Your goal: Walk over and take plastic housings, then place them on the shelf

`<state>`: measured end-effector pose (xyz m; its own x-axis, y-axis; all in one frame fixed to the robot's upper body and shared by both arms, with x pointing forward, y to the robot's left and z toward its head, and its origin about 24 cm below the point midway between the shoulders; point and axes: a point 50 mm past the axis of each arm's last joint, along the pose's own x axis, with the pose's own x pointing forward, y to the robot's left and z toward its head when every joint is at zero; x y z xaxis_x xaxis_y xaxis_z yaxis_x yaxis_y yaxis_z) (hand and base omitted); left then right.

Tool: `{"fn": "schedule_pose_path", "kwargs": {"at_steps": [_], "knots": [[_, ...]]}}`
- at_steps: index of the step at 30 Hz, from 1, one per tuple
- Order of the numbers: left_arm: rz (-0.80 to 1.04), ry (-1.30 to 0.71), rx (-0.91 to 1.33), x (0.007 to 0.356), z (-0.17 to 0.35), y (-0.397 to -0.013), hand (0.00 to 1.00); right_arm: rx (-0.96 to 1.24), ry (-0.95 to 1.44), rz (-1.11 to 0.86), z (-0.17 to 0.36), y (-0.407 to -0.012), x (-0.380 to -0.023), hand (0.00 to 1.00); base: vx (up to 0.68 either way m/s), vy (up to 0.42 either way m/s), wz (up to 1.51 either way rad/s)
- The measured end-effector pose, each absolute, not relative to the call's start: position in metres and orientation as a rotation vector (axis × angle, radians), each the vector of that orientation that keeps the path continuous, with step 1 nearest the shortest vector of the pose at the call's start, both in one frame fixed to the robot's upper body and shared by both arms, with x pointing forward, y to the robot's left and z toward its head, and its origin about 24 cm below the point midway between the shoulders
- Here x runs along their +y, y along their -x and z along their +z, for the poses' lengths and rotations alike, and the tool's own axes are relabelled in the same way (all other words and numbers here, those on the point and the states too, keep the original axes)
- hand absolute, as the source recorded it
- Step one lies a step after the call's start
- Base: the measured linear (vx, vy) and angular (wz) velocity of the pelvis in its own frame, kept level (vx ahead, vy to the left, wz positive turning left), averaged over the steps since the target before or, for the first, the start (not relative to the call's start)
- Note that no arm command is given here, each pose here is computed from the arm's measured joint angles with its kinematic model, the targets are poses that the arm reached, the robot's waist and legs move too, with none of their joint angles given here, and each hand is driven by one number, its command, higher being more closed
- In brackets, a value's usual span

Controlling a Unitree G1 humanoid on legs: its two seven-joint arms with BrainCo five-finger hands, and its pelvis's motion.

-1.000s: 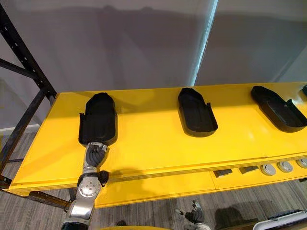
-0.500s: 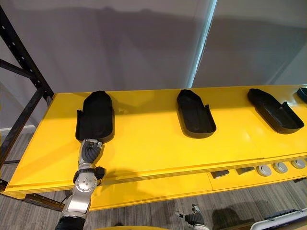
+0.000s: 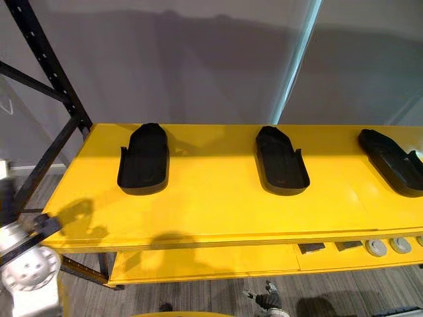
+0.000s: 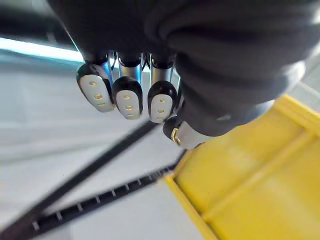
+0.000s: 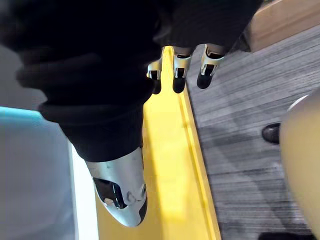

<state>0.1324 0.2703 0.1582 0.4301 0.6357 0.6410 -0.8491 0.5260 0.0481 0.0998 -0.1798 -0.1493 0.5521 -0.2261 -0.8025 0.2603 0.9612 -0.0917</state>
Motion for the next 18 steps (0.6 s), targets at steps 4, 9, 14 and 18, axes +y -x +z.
{"fn": "schedule_pose_path", "kwargs": {"at_steps": [4, 9, 14, 18], "knots": [[1.048, -0.362, -0.390, 0.287, 0.120, -0.111, 1.00, 0.902, -0.043, -0.286, -0.144, -0.108, -0.178, 0.00, -0.02, -0.006, 0.23], [1.013, -0.279, 0.161, 0.293, 0.020, -0.094, 0.00, 0.869, -0.015, -0.255, -0.139, -0.116, -0.177, 0.00, -0.01, -0.002, 0.03], [0.848, -0.129, 0.617, 0.267, -0.074, -0.072, 0.00, 0.885, -0.023, -0.242, -0.140, -0.115, -0.173, 0.00, 0.00, 0.009, -0.04], [0.750, -0.043, 0.838, 0.241, -0.117, -0.061, 0.00, 0.885, -0.023, -0.243, -0.140, -0.115, -0.173, 0.00, 0.01, 0.020, -0.04]]}}
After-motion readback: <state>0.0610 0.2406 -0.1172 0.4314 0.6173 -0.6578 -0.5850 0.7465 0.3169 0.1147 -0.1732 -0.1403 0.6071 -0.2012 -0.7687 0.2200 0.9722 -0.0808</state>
